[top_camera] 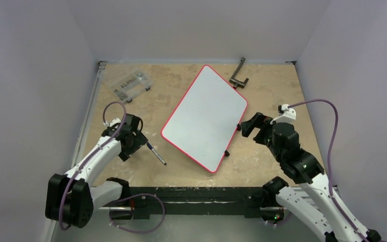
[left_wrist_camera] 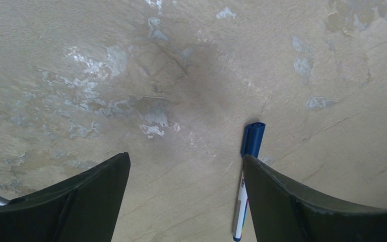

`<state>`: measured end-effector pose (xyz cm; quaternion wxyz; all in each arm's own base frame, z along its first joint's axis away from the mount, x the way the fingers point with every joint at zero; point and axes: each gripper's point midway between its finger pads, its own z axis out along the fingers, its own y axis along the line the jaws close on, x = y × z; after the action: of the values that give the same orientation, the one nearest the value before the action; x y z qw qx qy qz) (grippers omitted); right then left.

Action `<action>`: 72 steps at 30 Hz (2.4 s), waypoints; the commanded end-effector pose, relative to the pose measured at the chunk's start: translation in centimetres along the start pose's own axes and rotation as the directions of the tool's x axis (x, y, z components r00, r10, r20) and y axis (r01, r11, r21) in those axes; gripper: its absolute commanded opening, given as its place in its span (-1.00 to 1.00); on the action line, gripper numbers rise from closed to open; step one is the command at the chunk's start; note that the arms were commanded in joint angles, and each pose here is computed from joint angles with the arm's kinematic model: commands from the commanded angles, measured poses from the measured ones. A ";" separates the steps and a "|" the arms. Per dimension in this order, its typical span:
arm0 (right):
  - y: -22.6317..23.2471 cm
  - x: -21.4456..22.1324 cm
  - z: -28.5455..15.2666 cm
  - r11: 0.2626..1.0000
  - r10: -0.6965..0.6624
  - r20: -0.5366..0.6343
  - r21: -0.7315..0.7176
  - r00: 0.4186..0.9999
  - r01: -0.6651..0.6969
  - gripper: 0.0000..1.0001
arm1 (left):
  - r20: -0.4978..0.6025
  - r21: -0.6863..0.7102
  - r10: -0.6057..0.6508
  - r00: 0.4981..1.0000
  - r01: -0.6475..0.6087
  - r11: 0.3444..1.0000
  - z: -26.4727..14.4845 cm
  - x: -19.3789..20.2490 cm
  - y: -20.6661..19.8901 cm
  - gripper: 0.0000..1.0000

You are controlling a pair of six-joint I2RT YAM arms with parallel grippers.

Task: Write a sentence on the whiteboard
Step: Pick up the whiteboard marker from the center of the board.

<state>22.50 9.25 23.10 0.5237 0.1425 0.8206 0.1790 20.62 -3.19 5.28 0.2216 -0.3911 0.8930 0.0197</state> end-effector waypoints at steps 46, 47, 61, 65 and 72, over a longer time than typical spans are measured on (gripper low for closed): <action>-0.3 1.4 1.4 0.999 -0.025 -0.041 0.021 0.999 0.026 0.98 | -0.006 -0.055 0.150 0.989 -0.150 0.987 3.0 0.9 -6.4 -0.59; -0.3 1.3 1.4 0.999 -0.025 -0.040 0.022 0.999 0.026 0.98 | -0.007 -0.058 0.153 0.988 -0.153 0.987 3.0 1.0 -6.4 -0.69; -0.4 1.0 0.9 0.999 -0.021 -0.031 0.025 0.999 0.022 0.98 | -0.021 -0.040 0.135 0.991 -0.136 0.990 2.8 1.6 -5.8 -0.08; -0.3 1.0 0.9 1.000 -0.016 -0.032 0.018 0.999 0.016 0.98 | -0.062 -0.034 0.105 0.992 -0.108 0.994 2.5 2.3 -6.1 -0.11; -0.1 1.0 1.0 1.000 -0.020 -0.042 0.016 0.999 0.020 0.98 | -0.145 0.027 0.068 0.987 -0.065 0.998 2.9 5.4 -5.9 -0.16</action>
<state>22.68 9.45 20.34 0.4946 0.1351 0.8442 0.1564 23.52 -9.13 1.52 0.1683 -0.3460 0.9228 0.0204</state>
